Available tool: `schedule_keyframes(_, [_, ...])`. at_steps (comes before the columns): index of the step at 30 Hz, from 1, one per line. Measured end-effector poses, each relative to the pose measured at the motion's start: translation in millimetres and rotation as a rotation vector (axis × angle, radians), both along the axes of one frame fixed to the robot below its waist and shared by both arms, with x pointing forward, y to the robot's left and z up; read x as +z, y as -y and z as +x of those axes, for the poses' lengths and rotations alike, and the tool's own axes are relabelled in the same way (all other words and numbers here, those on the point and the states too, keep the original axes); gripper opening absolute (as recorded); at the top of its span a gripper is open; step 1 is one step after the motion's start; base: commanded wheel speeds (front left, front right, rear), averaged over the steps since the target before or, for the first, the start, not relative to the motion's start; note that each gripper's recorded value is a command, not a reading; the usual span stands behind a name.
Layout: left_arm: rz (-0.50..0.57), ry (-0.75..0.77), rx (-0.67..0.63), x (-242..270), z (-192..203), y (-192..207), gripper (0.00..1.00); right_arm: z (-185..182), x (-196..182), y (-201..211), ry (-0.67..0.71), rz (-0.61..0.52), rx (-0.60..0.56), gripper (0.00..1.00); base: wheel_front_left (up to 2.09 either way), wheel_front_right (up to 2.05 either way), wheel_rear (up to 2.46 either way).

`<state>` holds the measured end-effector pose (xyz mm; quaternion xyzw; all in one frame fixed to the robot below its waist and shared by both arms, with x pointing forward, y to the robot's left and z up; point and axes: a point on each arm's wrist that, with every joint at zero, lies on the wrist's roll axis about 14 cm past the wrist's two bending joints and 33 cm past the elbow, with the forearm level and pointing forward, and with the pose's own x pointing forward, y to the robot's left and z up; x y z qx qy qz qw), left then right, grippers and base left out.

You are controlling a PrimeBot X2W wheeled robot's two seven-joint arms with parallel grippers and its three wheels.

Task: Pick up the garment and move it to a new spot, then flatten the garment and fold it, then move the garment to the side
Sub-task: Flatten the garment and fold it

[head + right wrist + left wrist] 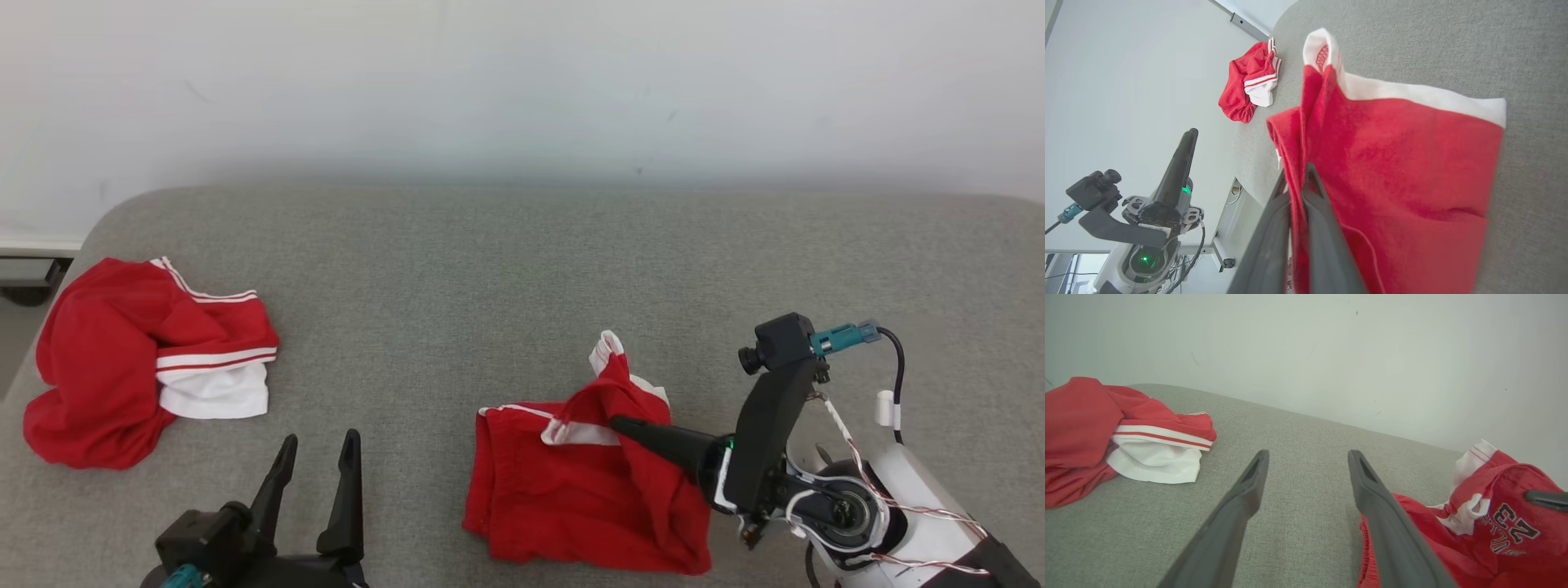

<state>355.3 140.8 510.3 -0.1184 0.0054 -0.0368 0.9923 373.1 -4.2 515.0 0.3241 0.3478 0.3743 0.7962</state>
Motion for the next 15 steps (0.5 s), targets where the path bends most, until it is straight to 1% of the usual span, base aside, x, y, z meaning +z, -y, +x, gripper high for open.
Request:
schedule_keyframes(2, [-0.005,-0.002,0.006,-1,0,0,1.0,3,2,-5,-0.005,0.003,-0.008,0.0,0.0,0.0,0.0])
schedule_keyframes(6, [-0.011,-0.009,0.018,-2,-2,-2,1.0,18,6,-6,-0.003,-0.001,-0.069,0.0,0.0,0.0,0.0])
schedule_keyframes(11, [-0.01,-0.013,0.031,-4,-4,-8,1.0,47,21,7,0.034,-0.008,-0.187,0.0,0.0,0.0,0.0])
schedule_keyframes(15, [-0.009,-0.018,0.036,-6,-4,-9,1.0,49,19,9,0.044,-0.035,-0.184,0.0,0.0,0.0,0.0])
